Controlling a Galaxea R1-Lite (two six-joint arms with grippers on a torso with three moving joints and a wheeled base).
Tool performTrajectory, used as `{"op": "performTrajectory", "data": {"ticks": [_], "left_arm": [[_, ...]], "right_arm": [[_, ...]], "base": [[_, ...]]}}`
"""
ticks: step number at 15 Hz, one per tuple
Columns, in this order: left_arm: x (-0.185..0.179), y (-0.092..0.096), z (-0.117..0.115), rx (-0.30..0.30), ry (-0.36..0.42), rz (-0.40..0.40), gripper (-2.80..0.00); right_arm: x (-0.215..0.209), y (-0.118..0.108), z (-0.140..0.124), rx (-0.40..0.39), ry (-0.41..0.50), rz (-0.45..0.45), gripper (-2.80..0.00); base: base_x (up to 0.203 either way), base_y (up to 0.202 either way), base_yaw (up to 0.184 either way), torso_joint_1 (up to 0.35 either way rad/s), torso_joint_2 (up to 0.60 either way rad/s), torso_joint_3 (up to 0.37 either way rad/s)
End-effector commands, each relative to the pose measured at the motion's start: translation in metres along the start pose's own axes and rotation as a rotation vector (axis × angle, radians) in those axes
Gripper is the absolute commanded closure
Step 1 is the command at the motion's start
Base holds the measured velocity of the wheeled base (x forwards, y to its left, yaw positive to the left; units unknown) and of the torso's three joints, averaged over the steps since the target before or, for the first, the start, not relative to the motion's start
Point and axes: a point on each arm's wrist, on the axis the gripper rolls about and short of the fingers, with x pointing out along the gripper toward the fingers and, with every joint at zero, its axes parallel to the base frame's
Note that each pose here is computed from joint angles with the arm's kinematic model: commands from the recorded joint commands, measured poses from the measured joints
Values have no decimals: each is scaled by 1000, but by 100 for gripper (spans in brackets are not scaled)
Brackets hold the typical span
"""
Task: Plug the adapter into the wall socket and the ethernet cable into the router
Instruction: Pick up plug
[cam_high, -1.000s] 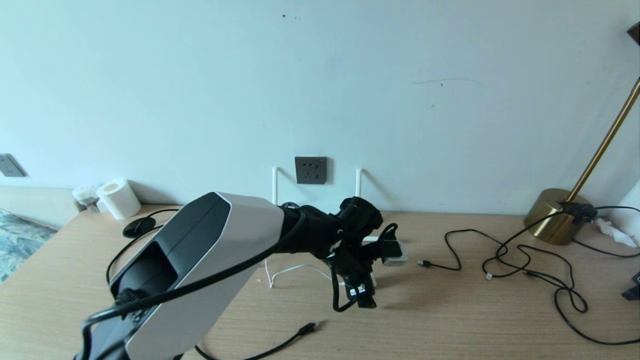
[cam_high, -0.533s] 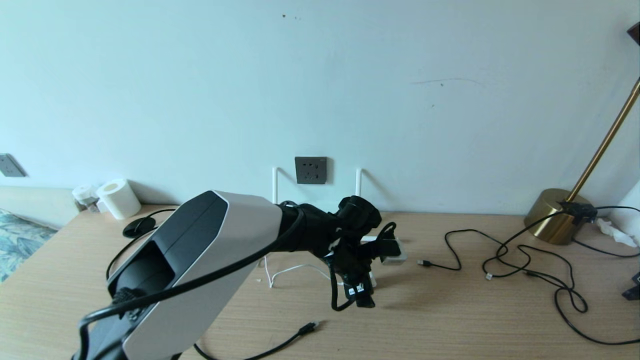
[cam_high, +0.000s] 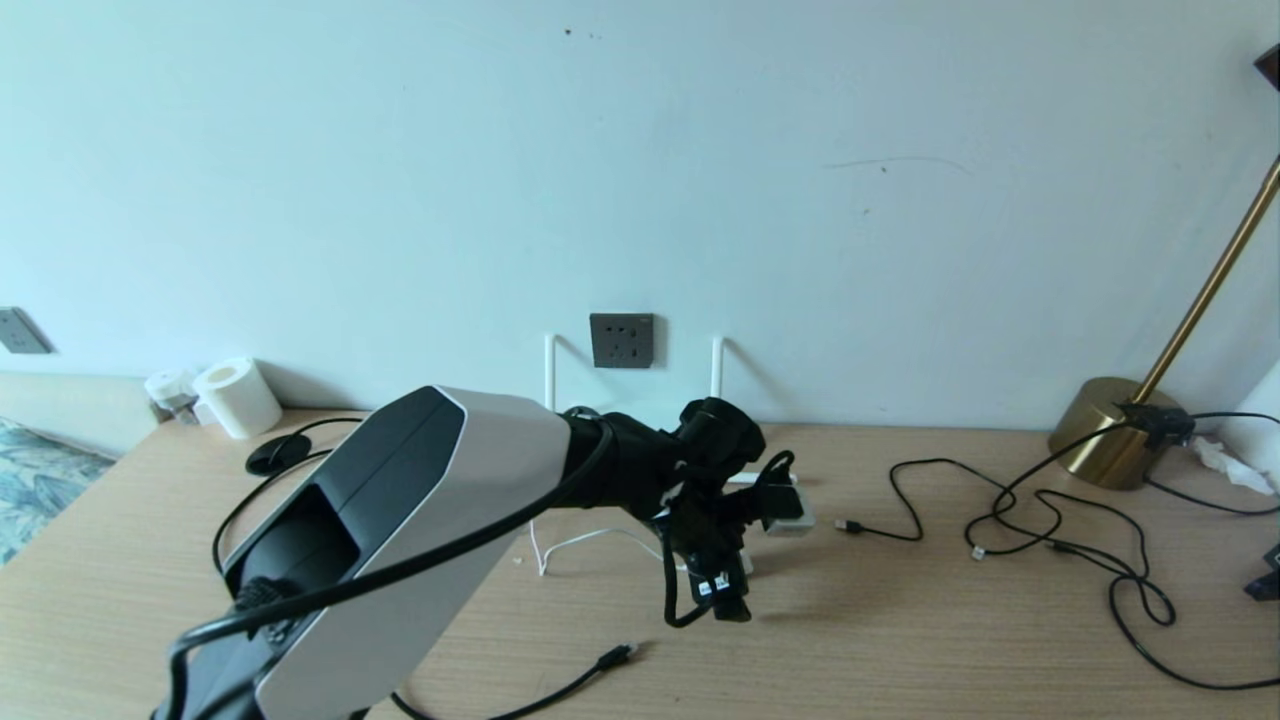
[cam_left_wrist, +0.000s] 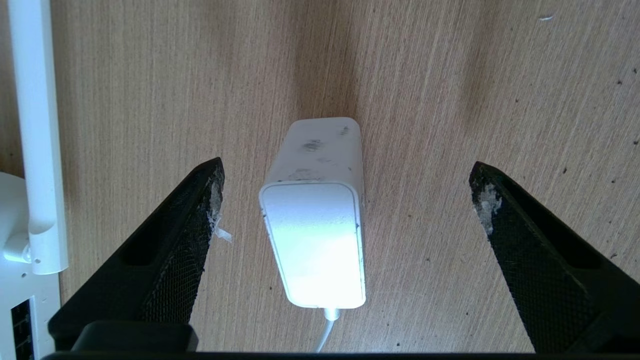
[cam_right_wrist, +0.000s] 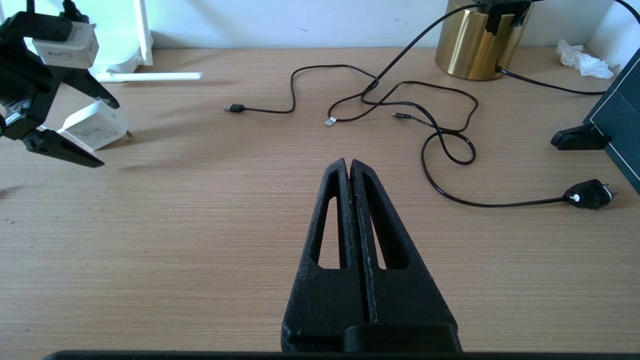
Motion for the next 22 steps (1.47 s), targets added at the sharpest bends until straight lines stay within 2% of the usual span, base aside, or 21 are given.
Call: {"op": "performTrajectory", "data": {"ticks": [1,6,7,19,22], "left_arm": [[1,-1,-1,3,4,-5,-280],[0,0,-1,3,0,0,-280],[1,0,-1,2,1,-1,0],[1,1,-1,3,-1,3,0],[-17,3,5,3,-23,17,0]], "right_arm": [[0,0,0,0,0,0,0],[0,0,0,0,-1,0,0],[0,0,0,0,0,0,0],[0,0,0,0,0,0,0],[0,0,0,0,0,0,0]], "base": [[0,0,0,0,0,0],[0,0,0,0,0,0],[0,0,0,0,0,0],[0,0,0,0,0,0],[0,0,0,0,0,0]]}}
